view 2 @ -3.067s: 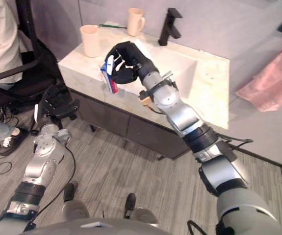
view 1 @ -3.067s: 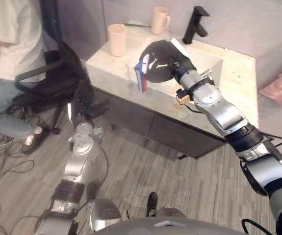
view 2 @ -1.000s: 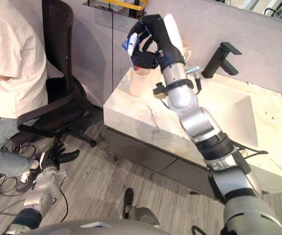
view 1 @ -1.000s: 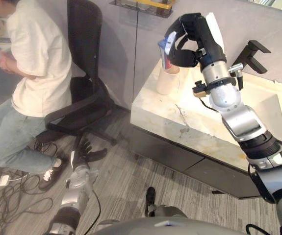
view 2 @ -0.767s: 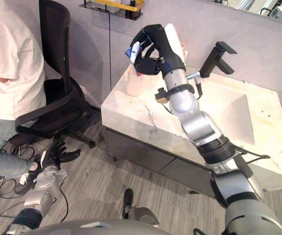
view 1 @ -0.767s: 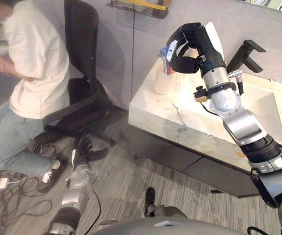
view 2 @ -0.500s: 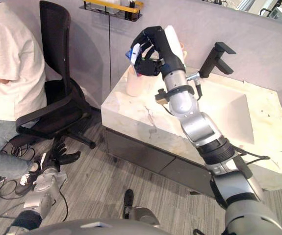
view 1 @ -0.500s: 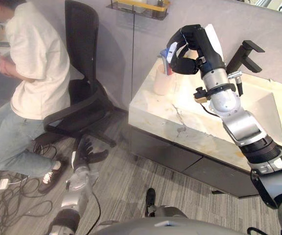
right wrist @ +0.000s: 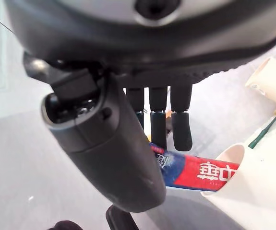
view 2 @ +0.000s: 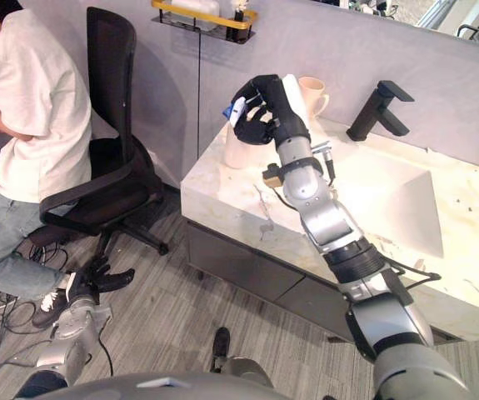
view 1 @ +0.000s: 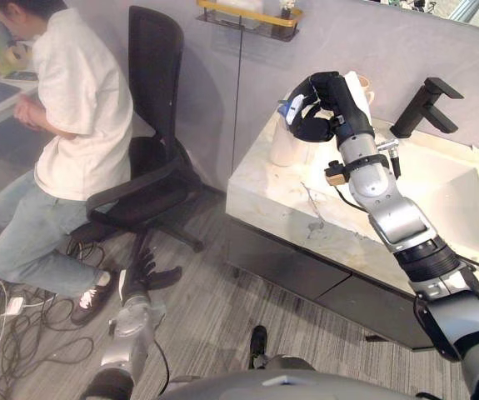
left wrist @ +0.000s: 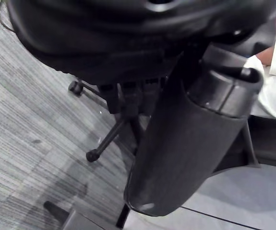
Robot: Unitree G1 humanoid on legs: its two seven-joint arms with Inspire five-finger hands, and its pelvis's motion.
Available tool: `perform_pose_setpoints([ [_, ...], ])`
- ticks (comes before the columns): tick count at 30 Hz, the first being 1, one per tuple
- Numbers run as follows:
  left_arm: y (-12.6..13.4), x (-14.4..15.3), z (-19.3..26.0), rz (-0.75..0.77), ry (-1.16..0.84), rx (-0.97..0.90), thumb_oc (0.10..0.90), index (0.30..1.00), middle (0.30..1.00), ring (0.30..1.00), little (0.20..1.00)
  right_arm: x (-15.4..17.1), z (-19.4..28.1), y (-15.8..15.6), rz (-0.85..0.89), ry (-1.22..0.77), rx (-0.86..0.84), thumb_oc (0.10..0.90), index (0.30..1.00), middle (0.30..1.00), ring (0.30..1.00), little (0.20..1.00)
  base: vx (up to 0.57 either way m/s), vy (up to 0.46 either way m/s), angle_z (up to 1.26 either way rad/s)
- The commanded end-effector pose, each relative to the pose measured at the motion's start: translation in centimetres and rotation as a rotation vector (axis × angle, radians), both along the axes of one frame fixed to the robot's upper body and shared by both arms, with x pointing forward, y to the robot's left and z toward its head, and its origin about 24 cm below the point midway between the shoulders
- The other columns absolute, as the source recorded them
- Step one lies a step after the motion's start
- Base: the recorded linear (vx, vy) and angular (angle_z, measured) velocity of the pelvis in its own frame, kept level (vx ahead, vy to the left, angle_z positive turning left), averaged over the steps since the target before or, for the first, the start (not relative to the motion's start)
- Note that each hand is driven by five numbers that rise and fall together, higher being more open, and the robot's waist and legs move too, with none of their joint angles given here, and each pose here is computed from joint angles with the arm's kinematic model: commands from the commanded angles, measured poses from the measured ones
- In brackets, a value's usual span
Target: Organize the bathroom.
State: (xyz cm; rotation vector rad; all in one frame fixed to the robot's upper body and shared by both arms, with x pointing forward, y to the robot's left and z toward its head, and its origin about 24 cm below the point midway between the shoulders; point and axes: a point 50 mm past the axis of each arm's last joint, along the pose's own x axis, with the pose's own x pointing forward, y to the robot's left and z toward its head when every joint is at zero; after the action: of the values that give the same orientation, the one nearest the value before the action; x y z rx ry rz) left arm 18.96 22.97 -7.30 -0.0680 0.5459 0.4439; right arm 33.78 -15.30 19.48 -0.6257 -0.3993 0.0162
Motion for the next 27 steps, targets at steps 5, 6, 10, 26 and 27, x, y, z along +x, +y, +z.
perform_pose_setpoints([
  [5, 0.2, 1.8, 2.8, -0.081, -0.189, 0.108, 0.800, 0.900, 0.900, 0.900, 0.900, 0.7, 2.6, 0.0, 0.007, -0.059, 0.204, 0.425, 0.338, 0.338, 0.338, 0.338, 0.02, -0.021, 0.01],
  [6, 0.2, 1.7, 2.7, -0.081, -0.186, 0.109, 0.800, 0.900, 0.900, 0.900, 0.900, 0.8, 2.2, 0.0, 0.009, -0.036, 0.216, 0.579, 0.568, 0.568, 0.568, 0.568, 0.03, -0.019, -0.01],
  [10, 0.0, 1.7, 2.6, -0.082, -0.175, 0.111, 0.800, 0.900, 0.900, 0.900, 0.900, 1.0, 0.9, 0.1, -0.018, 0.021, 0.207, 0.800, 0.900, 0.900, 0.900, 0.900, 0.00, 0.000, 0.00],
  [26, -0.4, 1.8, 2.5, -0.081, -0.176, 0.099, 0.800, 0.900, 0.900, 0.900, 0.900, 1.8, 0.1, -1.1, -0.133, 0.080, 0.141, 0.800, 0.900, 0.900, 0.900, 0.900, 0.00, 0.000, 0.00],
  [27, -0.5, 1.8, 2.5, -0.081, -0.177, 0.099, 0.800, 0.900, 0.900, 0.900, 0.900, 1.8, 0.1, -1.1, -0.139, 0.074, 0.137, 0.800, 0.900, 0.900, 0.900, 0.900, 0.00, 0.000, 0.00],
])
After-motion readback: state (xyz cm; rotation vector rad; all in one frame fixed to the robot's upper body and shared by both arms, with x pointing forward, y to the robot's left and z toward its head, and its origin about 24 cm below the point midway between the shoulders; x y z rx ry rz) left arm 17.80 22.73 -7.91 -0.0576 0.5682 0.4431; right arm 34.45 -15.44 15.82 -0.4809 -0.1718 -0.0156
